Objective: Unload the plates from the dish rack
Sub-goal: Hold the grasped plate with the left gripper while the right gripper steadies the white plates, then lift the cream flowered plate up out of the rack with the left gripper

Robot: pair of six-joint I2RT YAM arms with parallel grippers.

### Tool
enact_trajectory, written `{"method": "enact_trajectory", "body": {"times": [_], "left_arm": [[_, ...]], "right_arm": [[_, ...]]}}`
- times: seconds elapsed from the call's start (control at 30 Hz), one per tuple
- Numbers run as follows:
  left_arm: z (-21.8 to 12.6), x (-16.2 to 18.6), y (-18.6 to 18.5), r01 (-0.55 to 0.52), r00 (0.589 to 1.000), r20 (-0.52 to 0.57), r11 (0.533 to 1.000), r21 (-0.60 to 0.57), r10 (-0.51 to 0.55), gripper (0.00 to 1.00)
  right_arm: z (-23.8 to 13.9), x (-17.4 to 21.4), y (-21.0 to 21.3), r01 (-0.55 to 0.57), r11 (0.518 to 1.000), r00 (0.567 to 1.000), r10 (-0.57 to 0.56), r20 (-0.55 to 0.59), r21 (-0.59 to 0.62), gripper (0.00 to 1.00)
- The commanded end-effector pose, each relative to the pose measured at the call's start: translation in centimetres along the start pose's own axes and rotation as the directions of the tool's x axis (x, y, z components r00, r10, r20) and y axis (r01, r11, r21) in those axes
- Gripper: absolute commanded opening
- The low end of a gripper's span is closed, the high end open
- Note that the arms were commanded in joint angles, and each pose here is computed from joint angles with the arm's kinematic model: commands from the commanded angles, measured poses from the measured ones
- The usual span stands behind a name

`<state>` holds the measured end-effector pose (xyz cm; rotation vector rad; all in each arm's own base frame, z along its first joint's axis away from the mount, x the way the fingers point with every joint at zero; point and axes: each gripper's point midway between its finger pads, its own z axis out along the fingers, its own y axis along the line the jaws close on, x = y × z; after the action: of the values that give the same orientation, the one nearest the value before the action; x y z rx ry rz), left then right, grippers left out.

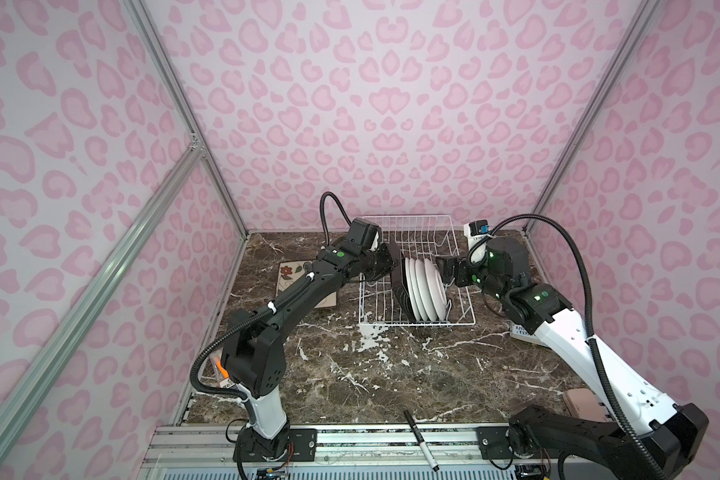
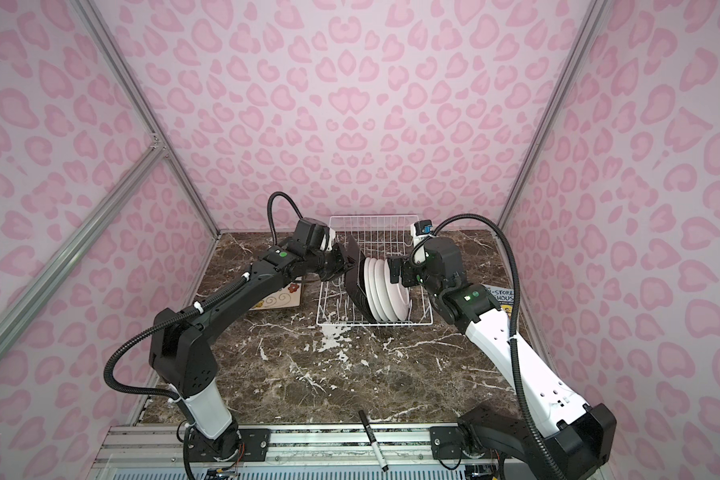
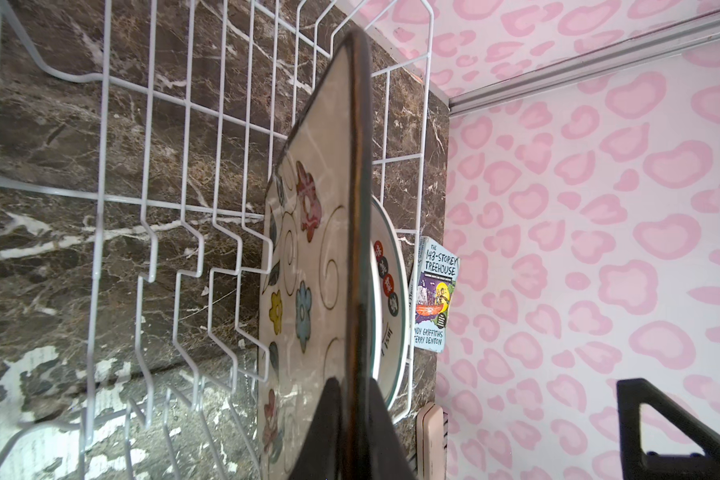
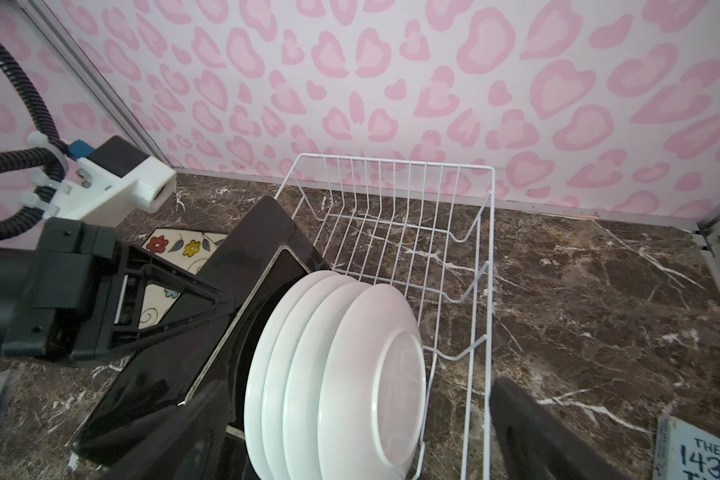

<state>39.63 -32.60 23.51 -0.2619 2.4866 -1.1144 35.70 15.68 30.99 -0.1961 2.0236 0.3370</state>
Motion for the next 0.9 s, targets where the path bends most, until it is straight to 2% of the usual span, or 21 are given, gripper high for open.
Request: {"method": "enact_trajectory", "body": {"times": [0.0,0.33,0.87], "left_arm": [[-1.8,-1.7,-4.6,-0.078,0.995,0.069,0.985,0.151,0.068,0.04],[-4.5,-2.5,-6.1,-0.163,0.982,0.122,0.978,0.129,0.147,0.04],[-8.7,-3.6,-7.9,-0.232,0.958,0.202,0.964,0.127,0.204,0.04]], "right_arm": [[0.4,0.1,0.1,0.005,1.000,1.000,-0.005,-0.002,-0.007,0.99],[0.3,-0.1,0.0,0.008,1.000,1.000,-0.008,0.002,-0.004,0.99],[0.9,-0.2,0.0,0.010,1.000,1.000,-0.010,0.001,-0.008,0.99]]}}
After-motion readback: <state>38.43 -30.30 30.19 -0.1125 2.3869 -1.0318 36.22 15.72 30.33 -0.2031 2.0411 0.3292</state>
